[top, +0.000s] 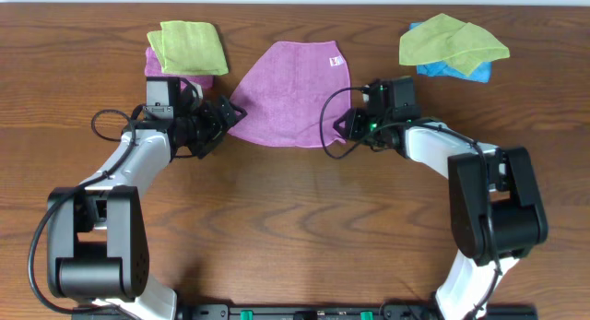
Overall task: Fold the cloth
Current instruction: 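Grasp the cloth's left and right edges with both grippers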
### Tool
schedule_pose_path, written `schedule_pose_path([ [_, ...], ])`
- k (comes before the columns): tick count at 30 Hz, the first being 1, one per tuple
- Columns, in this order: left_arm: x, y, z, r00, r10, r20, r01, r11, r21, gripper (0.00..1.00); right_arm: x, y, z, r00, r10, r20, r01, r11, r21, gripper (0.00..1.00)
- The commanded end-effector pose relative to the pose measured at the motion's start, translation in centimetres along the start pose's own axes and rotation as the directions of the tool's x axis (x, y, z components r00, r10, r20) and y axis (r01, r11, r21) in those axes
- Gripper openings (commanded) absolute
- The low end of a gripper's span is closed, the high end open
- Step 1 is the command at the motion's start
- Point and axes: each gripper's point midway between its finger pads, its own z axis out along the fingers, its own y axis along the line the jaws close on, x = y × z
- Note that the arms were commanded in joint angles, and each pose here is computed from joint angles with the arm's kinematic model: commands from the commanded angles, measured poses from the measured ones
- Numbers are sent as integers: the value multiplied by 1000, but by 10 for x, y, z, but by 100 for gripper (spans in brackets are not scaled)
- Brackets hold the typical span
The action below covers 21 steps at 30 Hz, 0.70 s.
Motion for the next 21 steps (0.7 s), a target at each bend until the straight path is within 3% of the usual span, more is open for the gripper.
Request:
schedule_pose_path([
  [1,-2,-3,1,1000,1,1,-1,1000,3,95,19,-22,11,998,45,-47,-41,997,65,10],
  [3,-2,-4,1,1000,1,-3,-1,1000,8,95,15,-28,5,997,65,-41,-62,995,74,1],
  [9,7,3,1,999,-28,-35,27,999,-20,95,2,-32,-33,997,68,-20,-66,994,86,1],
  [16,20,5,5,997,-33,-72,30,999,-38,95,-19,-3,-81,997,-13,82,7,997,76,1],
  [21,41,13,18,996,-26,-88,18,995,-95,95,-20,2,-85,996,-22,89,15,997,74,1],
])
